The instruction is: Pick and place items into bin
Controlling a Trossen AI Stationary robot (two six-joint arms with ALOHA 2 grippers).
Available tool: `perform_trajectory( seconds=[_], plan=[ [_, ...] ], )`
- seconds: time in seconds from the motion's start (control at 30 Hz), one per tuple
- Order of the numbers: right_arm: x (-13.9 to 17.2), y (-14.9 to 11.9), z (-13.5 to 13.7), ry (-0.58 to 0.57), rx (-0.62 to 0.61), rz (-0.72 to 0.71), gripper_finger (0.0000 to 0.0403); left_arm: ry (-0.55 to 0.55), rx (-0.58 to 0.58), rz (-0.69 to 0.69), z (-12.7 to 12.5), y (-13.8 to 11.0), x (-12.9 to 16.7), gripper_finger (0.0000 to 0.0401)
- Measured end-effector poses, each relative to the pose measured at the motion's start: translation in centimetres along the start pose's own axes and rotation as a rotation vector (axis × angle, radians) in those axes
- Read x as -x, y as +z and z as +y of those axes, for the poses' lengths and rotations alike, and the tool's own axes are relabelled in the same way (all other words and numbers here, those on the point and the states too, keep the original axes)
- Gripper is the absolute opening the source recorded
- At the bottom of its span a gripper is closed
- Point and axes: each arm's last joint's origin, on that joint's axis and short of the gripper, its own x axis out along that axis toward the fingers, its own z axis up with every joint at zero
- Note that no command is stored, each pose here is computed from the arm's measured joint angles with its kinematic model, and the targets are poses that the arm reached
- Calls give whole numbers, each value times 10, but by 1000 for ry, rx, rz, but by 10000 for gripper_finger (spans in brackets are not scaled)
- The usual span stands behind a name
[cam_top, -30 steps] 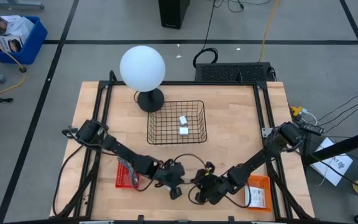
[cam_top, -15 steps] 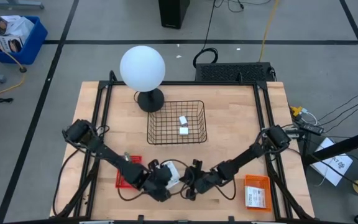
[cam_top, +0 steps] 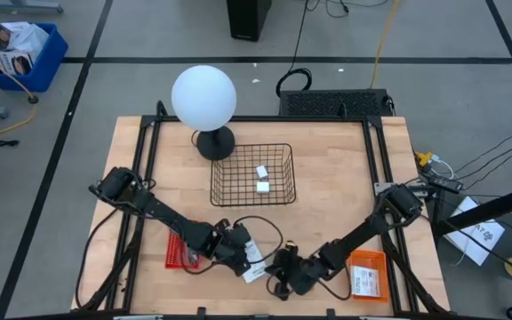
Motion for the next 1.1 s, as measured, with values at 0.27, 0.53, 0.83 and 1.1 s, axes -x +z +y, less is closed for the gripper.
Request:
perform_trajectory(
  seconds=[0.27,0.53,0.83,1.1],
  plan=[
    [25,6,12,-64,84,-130,0,-87,-46,17,-8,-2,2,6],
    [11,40,-2,-15,110,-124,0,-228,-64,19,-26,-9,8,19],
    [-7,37,-25,-71,43,10,0,-269,-111,97,-27,-15,9,10],
    [1,23,-22,-158,-30,-6,0,-222,-121,96,-22,-13,7,5]
  ],
)
